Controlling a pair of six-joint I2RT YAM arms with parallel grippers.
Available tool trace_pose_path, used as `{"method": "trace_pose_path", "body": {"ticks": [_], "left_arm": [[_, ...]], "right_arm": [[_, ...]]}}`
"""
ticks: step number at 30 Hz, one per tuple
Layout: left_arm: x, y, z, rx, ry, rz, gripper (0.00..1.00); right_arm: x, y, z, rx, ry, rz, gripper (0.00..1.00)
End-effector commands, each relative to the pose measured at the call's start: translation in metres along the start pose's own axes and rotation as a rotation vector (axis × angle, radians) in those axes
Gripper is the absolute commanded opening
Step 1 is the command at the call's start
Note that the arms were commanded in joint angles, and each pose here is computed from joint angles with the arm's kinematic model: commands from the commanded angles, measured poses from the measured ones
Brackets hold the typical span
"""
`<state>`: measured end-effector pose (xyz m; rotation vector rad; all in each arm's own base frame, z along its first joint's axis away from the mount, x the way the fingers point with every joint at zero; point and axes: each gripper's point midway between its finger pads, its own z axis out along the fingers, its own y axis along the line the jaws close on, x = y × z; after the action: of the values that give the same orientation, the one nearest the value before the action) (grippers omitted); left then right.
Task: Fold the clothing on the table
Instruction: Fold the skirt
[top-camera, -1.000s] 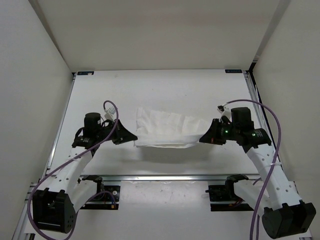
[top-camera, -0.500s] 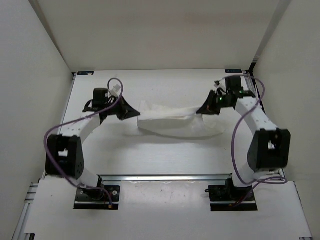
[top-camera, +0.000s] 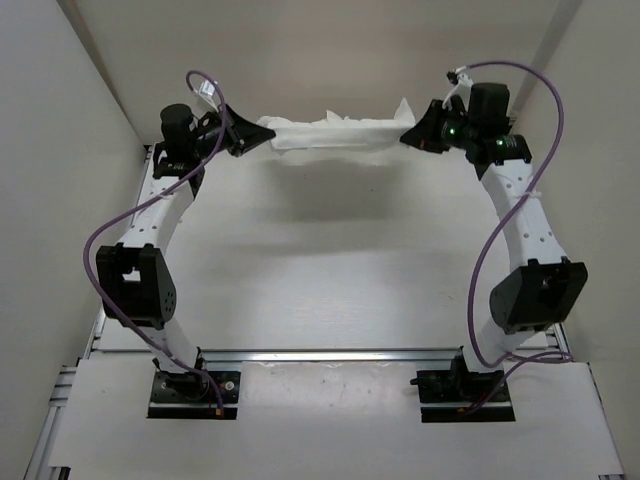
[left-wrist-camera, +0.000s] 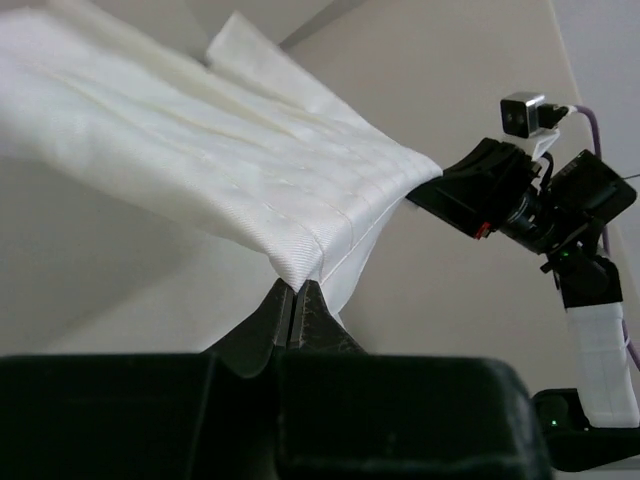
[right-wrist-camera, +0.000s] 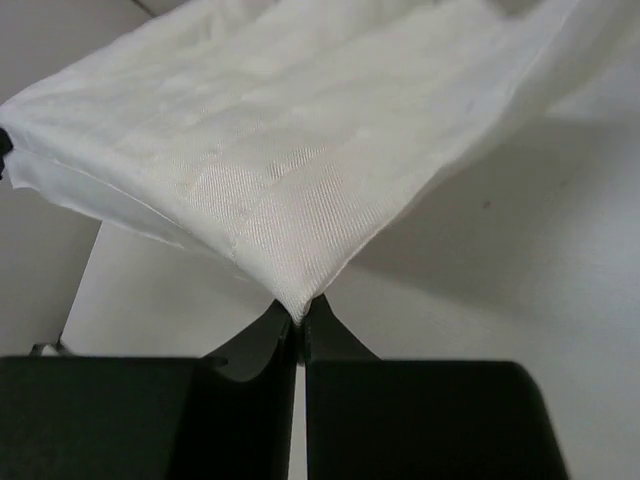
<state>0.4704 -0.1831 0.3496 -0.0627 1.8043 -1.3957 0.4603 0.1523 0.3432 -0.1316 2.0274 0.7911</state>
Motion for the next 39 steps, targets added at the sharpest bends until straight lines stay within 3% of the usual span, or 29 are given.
{"method": "trace_pose_path", "body": {"ticks": [1,5,8,11,15,20,23,25,26,29,31,32,34,35,39], "left_arm": [[0.014,0.043,-0.028,-0.086,-0.031,-0.088,0.00],[0.081,0.070,-0.054,-0.132,0.041,-0.182,0.00],[0.089,0.053,-0.085,-0.080,0.033,-0.183,0.00],[0.091,-0.021,-0.107,0.140,0.055,-0.139,0.00],[0.094,-0.140,-0.149,0.518,0.065,-0.016,0.00],[0.107,-0.191,-0.175,0.597,0.117,0.107,0.00],[0.111,-0.156,-0.160,0.502,0.122,-0.016,0.00],[0.117,-0.104,-0.143,0.382,0.089,-0.136,0.00],[0.119,-0.071,-0.130,0.270,0.091,-0.271,0.00],[0.129,0.020,-0.104,0.011,0.045,-0.260,0.00],[0.136,0.052,-0.072,-0.066,0.072,-0.262,0.00],[0.123,0.052,-0.058,-0.062,0.041,-0.227,0.00],[0.119,0.086,-0.028,-0.103,0.042,-0.277,0.00],[0.107,0.078,-0.015,-0.072,0.031,-0.258,0.00],[0.100,0.115,0.023,-0.100,0.057,-0.337,0.00]], "right_arm": [[0.048,-0.047,0.000,0.101,0.041,0.066,0.00],[0.142,-0.044,-0.013,0.053,0.246,0.197,0.00],[0.177,-0.010,-0.039,0.023,0.309,0.118,0.00],[0.191,0.036,-0.079,0.048,0.280,0.003,0.00],[0.170,0.097,-0.135,0.009,0.124,-0.111,0.00],[0.154,0.105,-0.163,-0.036,0.019,-0.082,0.00],[0.158,0.081,-0.149,-0.056,0.091,0.008,0.00],[0.162,0.051,-0.132,-0.089,0.126,0.119,0.00],[0.164,0.033,-0.122,-0.057,0.138,0.159,0.00],[0.181,-0.002,-0.089,-0.008,0.168,0.190,0.01],[0.177,-0.021,-0.068,-0.012,0.153,0.199,0.00],[0.179,-0.034,-0.056,-0.009,0.171,0.245,0.00],[0.165,-0.045,-0.040,-0.030,0.153,0.260,0.00],[0.162,-0.057,-0.031,-0.009,0.153,0.265,0.00],[0.164,-0.075,-0.001,0.004,0.202,0.282,0.00]]}}
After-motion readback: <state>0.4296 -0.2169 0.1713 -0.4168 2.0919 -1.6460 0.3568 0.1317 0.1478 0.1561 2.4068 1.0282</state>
